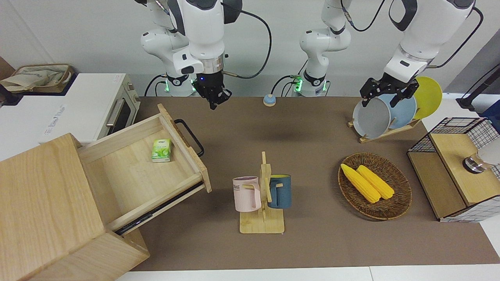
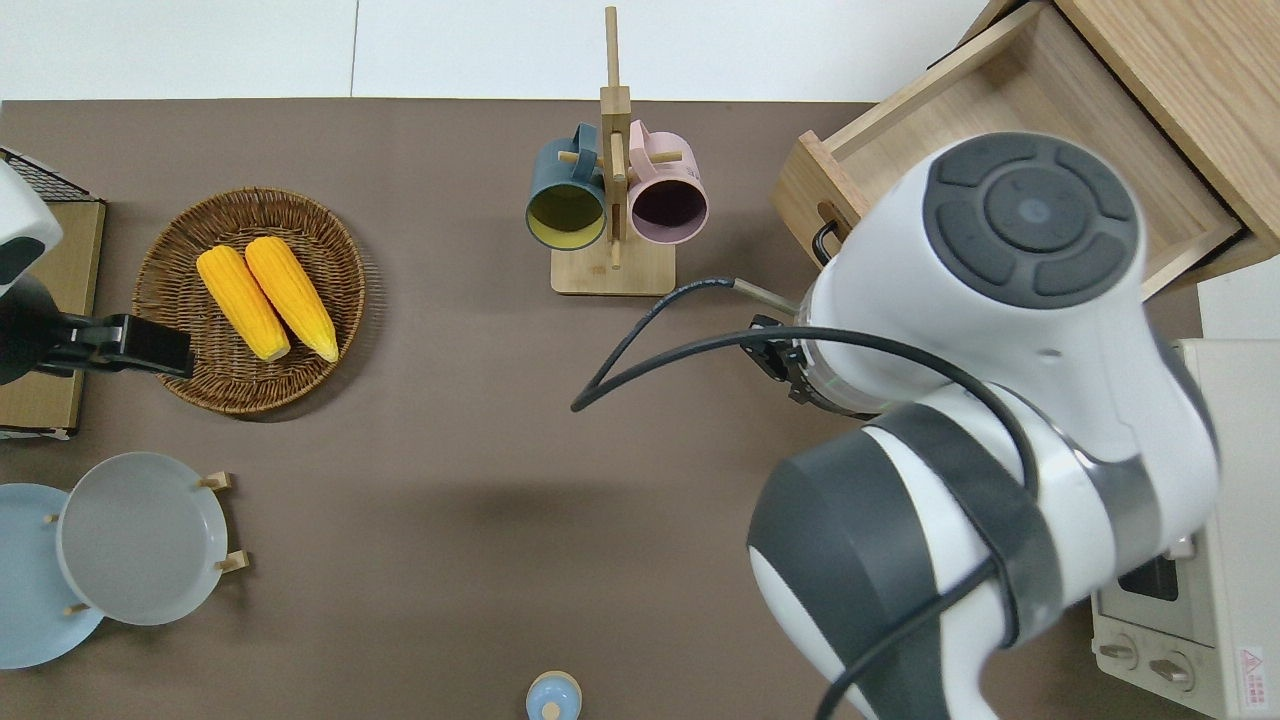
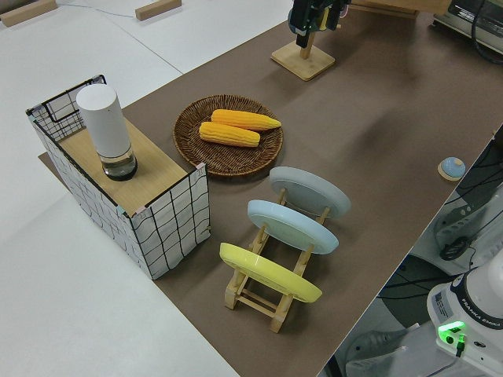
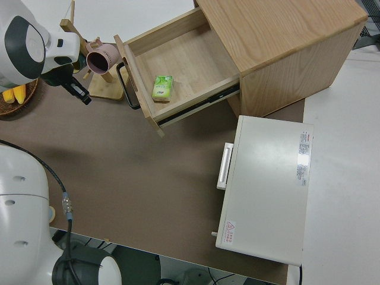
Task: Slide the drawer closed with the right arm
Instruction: 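Swing the right arm over and press the gripper against the drawer front, then push the wooden drawer away from the robot with the right gripper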
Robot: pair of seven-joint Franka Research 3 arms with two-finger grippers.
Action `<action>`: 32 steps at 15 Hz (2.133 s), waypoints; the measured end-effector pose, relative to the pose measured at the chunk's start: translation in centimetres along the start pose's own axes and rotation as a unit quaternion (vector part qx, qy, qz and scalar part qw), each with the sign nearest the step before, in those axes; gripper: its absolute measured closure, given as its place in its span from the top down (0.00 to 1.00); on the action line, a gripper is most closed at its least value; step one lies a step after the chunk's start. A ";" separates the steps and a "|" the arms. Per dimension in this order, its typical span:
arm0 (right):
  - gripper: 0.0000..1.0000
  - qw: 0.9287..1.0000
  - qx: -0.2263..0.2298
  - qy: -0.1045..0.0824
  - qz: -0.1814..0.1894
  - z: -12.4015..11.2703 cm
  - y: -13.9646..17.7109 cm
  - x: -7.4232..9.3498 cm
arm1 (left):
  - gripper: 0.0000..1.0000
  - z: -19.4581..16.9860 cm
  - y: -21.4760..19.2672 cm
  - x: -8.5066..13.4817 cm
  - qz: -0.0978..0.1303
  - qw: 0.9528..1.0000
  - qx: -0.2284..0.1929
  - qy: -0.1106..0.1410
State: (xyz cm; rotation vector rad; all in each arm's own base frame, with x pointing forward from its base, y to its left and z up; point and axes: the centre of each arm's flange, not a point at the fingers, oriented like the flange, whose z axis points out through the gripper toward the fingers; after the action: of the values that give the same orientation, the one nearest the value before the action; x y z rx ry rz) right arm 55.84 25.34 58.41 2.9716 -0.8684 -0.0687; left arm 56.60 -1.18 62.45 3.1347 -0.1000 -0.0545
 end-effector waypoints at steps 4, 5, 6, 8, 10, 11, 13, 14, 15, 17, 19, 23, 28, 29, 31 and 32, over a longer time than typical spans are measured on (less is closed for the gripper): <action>0.01 0.998 -0.008 -0.004 0.070 3.4 -1.8 1.2 | 1.00 0.0 0.0 0.0 0.000 1.000 0.000 0.000; 0.01 0.996 -0.008 -0.003 0.087 4.1 -2.2 1.4 | 1.00 0.0 0.0 0.0 0.000 1.000 0.000 0.000; 0.01 0.995 -0.010 -0.004 0.102 4.7 -2.5 1.6 | 1.00 0.0 0.0 0.0 0.000 1.000 0.000 0.000; 0.01 0.992 -0.014 -0.006 0.123 6.1 -3.1 2.0 | 1.00 0.0 0.0 0.0 0.000 1.000 0.000 0.000; 0.01 0.990 -0.012 -0.004 0.138 7.3 -3.4 2.9 | 1.00 0.0 0.0 0.0 0.000 1.000 0.000 0.000; 0.01 0.990 -0.011 -0.003 0.143 7.8 -3.4 3.4 | 1.00 0.0 0.0 0.0 0.000 1.000 0.000 0.000; 0.01 0.989 -0.012 -0.003 0.150 8.7 -3.3 4.3 | 1.00 0.0 0.0 0.0 0.000 1.000 0.000 0.000; 0.01 0.988 -0.011 -0.002 0.153 9.1 -3.3 4.8 | 1.00 0.0 0.0 0.0 0.000 1.000 0.000 0.000; 0.01 0.988 -0.007 -0.001 0.156 9.4 -3.3 5.2 | 1.00 0.0 0.0 0.0 0.000 1.000 0.000 0.000; 0.01 0.987 -0.005 0.000 0.162 9.9 -3.1 6.1 | 1.00 0.0 0.0 0.0 0.000 1.000 0.000 0.000; 0.01 0.985 -0.006 0.000 0.171 10.2 -2.4 7.2 | 1.00 0.0 0.0 0.0 0.000 1.000 0.000 0.000; 0.01 0.984 0.001 0.003 0.181 10.4 -1.5 9.0 | 1.00 0.0 0.0 0.0 0.000 1.000 0.000 0.000; 0.01 0.986 0.007 0.005 0.169 10.4 -0.1 10.9 | 1.00 0.0 0.0 0.0 0.000 1.000 0.000 0.000; 0.01 0.985 0.010 0.007 0.170 10.3 0.5 11.7 | 1.00 0.0 0.0 0.0 0.000 1.000 0.000 0.000; 0.01 0.985 0.014 0.009 0.174 10.3 1.8 13.3 | 1.00 0.0 0.0 0.0 0.000 1.000 0.000 0.000; 0.01 0.985 0.014 0.009 0.172 10.3 2.5 14.0 | 1.00 0.0 0.0 0.0 0.000 1.000 0.000 0.000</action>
State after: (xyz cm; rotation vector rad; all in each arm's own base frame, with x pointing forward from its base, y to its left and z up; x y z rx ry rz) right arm 65.72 15.42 47.86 2.7924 -1.3720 -0.0155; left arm 56.60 -1.18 62.45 3.1347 -0.1000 -0.0545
